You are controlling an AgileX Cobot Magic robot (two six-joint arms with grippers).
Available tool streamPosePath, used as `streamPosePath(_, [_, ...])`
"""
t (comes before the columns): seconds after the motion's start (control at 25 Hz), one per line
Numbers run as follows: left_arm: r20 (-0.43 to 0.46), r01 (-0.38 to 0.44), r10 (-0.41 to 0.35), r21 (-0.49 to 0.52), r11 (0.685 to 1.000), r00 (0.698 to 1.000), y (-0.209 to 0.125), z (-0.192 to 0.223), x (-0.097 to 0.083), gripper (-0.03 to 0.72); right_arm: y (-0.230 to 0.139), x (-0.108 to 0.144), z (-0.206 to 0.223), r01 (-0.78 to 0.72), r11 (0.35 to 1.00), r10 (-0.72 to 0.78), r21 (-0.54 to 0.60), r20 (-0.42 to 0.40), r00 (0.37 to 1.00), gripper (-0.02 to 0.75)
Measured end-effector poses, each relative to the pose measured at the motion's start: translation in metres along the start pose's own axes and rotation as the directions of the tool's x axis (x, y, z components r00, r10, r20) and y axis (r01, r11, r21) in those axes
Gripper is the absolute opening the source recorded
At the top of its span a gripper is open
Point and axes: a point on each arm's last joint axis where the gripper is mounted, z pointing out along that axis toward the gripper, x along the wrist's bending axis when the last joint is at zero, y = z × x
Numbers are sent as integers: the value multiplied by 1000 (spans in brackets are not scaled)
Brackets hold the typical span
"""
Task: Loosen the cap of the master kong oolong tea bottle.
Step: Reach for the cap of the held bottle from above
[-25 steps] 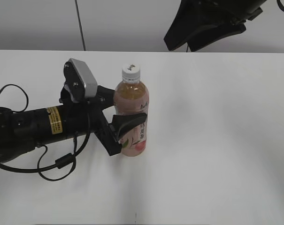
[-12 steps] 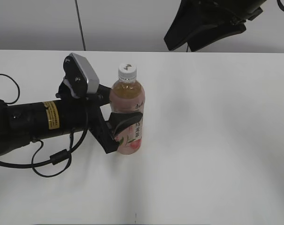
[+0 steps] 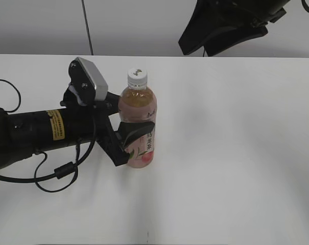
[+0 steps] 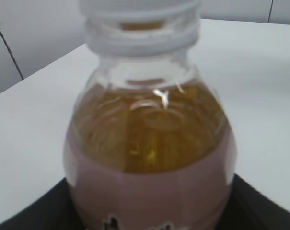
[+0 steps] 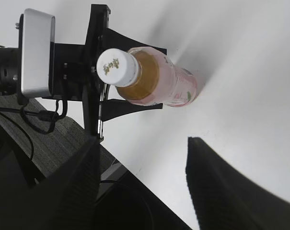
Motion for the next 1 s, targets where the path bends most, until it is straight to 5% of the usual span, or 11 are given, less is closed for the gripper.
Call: streamPosePath(1.0, [-16,-11,11,26,1000,1000,3,-3,1,420,32,26,11,83,996,-86,35,67,994,419])
